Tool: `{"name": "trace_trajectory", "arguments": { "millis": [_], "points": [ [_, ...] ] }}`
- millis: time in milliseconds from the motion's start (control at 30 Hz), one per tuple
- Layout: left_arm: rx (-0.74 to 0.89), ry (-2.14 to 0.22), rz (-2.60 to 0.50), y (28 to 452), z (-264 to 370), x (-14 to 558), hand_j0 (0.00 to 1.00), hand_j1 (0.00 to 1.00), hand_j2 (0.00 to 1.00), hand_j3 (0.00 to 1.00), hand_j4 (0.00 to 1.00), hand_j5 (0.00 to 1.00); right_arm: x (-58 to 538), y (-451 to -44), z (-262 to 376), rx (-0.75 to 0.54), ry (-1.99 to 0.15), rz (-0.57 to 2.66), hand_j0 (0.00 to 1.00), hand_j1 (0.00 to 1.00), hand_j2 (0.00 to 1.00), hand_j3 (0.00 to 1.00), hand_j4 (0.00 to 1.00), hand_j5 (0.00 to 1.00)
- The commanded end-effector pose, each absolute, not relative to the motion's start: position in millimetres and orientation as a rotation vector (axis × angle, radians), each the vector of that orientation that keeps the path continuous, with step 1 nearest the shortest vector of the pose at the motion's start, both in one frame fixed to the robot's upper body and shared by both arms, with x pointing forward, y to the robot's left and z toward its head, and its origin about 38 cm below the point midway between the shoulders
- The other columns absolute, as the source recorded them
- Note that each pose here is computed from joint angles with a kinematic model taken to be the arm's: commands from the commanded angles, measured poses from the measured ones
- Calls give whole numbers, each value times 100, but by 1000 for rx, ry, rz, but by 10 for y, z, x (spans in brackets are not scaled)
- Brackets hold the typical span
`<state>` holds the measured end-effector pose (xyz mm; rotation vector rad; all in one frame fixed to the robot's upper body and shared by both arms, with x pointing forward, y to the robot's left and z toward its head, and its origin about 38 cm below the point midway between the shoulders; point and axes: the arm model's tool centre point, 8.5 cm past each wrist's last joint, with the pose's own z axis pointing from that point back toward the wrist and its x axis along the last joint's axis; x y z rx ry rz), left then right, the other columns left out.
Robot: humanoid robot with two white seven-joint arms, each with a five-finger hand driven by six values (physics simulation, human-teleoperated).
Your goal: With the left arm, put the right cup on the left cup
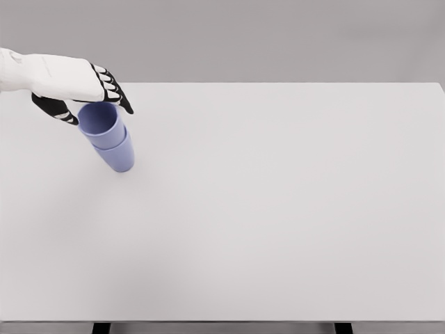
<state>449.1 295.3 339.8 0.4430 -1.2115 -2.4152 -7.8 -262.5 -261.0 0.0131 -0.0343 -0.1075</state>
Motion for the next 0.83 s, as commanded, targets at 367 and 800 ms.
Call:
{"name": "trace_trajectory", "arguments": {
  "millis": [367,800],
  "points": [
    [432,-1262,-2446,2853,3498,4349,100,100,100,100,100,100,-76,-2625,-2610,13,-35,-108,100,100,100,100,100,100],
    [433,-1321,-2527,2799,3632,3875,100,100,100,100,100,100,-82,-2625,-2610,13,-33,-108,100,100,100,100,100,100]
  ]
}}
